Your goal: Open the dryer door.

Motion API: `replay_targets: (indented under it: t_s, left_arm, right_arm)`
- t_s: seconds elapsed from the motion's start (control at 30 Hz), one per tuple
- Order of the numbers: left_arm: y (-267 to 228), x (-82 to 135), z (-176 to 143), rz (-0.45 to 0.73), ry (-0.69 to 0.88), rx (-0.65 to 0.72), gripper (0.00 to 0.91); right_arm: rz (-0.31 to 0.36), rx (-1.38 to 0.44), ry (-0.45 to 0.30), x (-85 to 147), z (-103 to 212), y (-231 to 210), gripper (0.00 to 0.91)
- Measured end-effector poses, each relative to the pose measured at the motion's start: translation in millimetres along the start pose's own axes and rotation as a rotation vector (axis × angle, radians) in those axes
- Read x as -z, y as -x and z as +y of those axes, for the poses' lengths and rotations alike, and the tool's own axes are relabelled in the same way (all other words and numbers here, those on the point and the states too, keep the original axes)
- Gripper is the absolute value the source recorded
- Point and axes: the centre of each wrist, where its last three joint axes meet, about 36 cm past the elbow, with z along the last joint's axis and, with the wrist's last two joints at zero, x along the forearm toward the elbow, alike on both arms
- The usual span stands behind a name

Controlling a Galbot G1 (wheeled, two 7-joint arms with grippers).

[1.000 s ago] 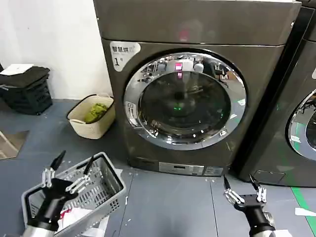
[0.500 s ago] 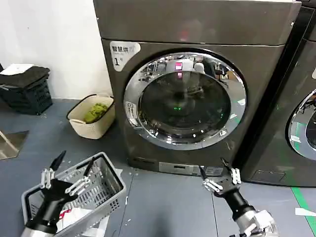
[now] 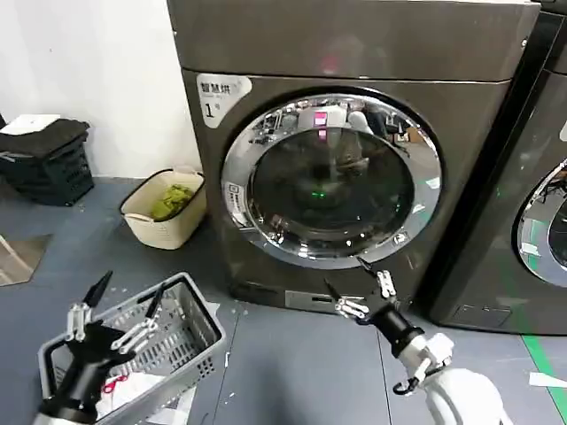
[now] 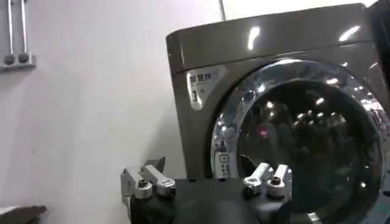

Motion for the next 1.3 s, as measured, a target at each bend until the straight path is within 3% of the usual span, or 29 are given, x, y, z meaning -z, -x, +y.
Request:
replay_targets:
  t_s: [1.3]
  left_arm:
    - [-3.8,3.1,1.7,-0.006,0.01,0.001,0.907]
  right_arm:
    - [-0.04,0.187,-0.03,-4.0,-16.3,116.4,0.907]
